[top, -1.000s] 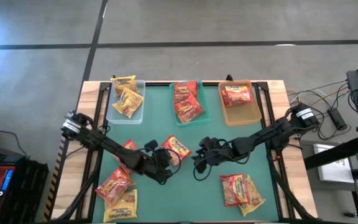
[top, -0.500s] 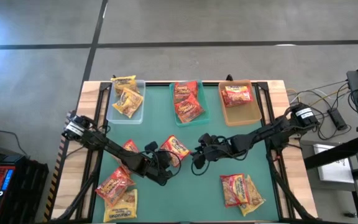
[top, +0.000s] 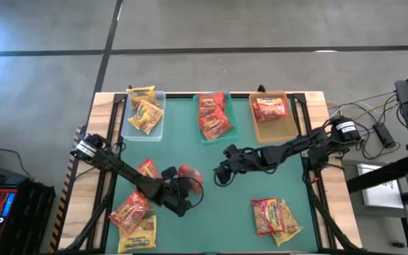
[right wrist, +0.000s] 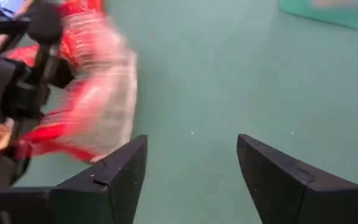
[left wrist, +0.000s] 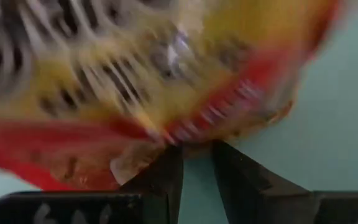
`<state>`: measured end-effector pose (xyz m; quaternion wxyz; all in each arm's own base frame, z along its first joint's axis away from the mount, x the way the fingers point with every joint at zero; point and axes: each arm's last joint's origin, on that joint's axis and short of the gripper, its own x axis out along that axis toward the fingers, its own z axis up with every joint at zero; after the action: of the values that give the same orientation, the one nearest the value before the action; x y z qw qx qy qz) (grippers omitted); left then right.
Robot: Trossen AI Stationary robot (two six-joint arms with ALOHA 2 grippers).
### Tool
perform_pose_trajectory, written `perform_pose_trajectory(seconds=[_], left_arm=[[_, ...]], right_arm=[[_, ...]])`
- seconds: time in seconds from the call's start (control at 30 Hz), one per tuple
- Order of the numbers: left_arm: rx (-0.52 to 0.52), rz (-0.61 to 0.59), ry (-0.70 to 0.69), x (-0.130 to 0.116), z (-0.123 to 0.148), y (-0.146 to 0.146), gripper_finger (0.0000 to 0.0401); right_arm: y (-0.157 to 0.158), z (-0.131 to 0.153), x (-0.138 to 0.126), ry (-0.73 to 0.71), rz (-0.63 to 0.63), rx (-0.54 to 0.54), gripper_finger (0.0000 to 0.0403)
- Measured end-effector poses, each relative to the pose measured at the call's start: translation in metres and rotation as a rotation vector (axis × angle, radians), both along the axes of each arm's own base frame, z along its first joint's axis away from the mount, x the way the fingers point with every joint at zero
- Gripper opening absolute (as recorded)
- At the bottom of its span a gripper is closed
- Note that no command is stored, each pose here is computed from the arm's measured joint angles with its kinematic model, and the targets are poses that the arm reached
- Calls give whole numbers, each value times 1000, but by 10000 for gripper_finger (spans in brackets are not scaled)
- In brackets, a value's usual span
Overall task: Sort Maruchan noodles
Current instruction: Put the orange noodle pack into the orange bin
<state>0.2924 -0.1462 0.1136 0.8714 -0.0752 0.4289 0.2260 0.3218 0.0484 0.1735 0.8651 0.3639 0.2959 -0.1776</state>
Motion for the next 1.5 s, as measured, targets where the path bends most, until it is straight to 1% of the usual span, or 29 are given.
perform_pose_trajectory(seconds=[0.1, 0.2, 0.4, 0.5, 0.63, 0.73, 0.87, 0.93, 1.0, 1.27, 1.5], left_arm=[[0, 2, -3, 0, 0, 0, 74], [9, 2, -7, 0, 0, 1, 74], [64, 23, -31, 1, 1, 3, 74], [70, 28, -34, 1, 1, 4, 74], [60, 39, -41, 0, 1, 3, 74], [61, 32, -79, 2, 9, -3, 74], [123, -2, -140, 9, 26, -9, 74], [170, -4, -162, 13, 31, -9, 74], [186, 14, -180, 16, 32, -5, 74], [185, 88, -176, 23, 14, 13, 74], [168, 87, -147, 24, 0, 11, 74]], right_arm=[[0, 4, 4, -54, 30, 14, 265], [0, 8, 7, -104, 40, 20, 280], [1, 11, 12, -171, 51, 18, 287], [1, 5, 15, -168, 54, 11, 288], [-3, -8, 17, -118, 46, 2, 288], [-7, -12, 18, -96, 43, -13, 288], [-16, -14, 17, -68, 18, -22, 288], [-21, -14, 18, -65, 0, -23, 288], [-25, -15, 18, -60, -11, -23, 287], [-26, -15, 17, -55, -35, -41, 284], [-24, -15, 17, -55, -31, -31, 279]])
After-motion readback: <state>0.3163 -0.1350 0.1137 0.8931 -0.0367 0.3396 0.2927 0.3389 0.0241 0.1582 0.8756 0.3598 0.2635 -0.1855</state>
